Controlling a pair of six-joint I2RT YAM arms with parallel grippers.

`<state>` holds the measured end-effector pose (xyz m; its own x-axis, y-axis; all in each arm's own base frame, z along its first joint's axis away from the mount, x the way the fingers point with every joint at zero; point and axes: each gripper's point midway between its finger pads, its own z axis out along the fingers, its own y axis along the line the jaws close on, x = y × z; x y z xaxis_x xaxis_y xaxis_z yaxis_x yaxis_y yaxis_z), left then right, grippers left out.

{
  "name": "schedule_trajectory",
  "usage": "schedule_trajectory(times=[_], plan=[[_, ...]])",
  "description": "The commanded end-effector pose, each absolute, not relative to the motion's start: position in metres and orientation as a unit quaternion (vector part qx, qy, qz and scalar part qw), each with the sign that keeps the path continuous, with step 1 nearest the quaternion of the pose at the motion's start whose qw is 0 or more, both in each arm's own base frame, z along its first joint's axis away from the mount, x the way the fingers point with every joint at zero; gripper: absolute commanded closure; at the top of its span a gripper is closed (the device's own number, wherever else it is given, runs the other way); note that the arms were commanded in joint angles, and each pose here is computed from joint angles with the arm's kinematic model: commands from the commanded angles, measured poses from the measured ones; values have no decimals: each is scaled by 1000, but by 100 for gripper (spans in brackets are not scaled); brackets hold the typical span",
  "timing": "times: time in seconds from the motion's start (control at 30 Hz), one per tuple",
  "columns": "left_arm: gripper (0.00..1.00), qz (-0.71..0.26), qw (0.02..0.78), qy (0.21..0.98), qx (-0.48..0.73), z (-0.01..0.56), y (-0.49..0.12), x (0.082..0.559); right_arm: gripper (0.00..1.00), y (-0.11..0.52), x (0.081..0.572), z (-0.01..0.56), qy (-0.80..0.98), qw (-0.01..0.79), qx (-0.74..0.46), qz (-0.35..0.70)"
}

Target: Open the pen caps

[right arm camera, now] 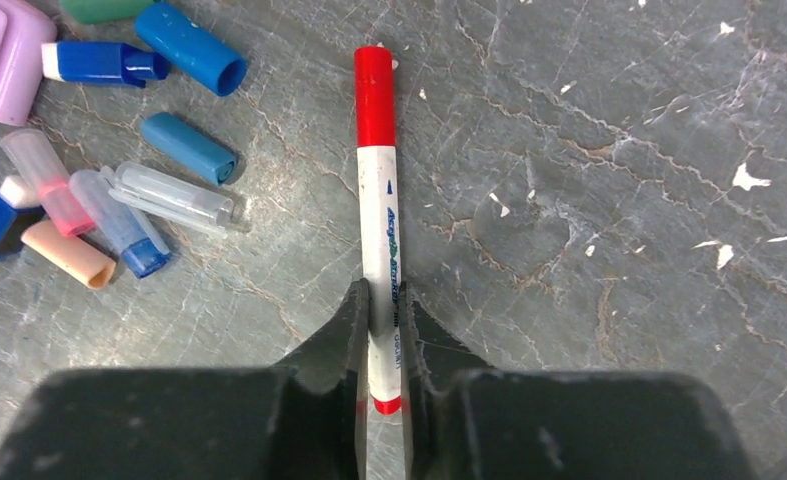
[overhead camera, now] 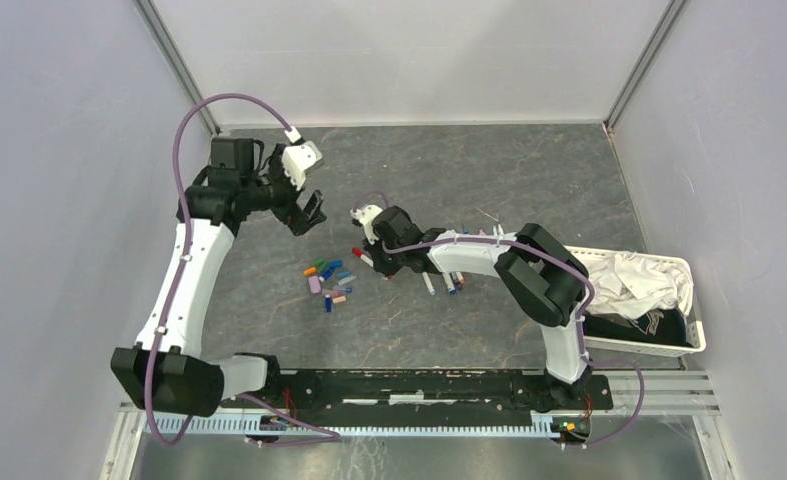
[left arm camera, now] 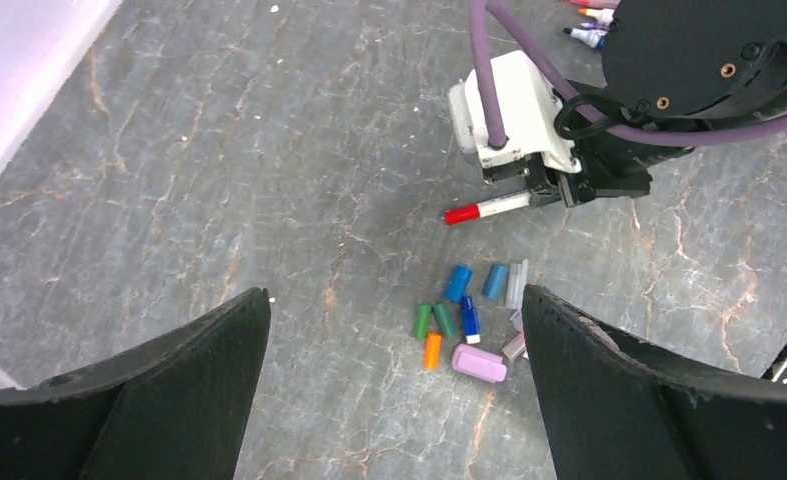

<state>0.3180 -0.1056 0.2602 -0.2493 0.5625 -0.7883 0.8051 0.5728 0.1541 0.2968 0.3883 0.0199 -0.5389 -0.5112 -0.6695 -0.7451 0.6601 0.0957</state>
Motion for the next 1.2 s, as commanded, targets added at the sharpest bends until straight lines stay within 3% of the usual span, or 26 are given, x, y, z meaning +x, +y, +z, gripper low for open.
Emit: schedule_trajectory(times=[0.0,0.03,0.13,0.3,0.67,0.9,1.17], plan=[[0,-204,427,770,428,237,-124,313,94,377,292,24,849,318,-384,177],[0,-232,411,754,458,227,-131,303,100,376,291,28,847,320,-383,185],[0,-287,397,722,489,214,-146,286,100,376,287,48,837,323,-376,232],[0,-291,355,685,565,185,-148,261,100,372,274,91,808,314,-356,348],[13,-308,312,594,674,149,-159,228,100,383,192,135,721,167,-418,527],[27,-300,277,569,713,134,-164,207,100,390,187,142,707,143,-416,554],[52,-260,262,568,736,123,-164,207,100,393,187,141,706,129,-412,561]])
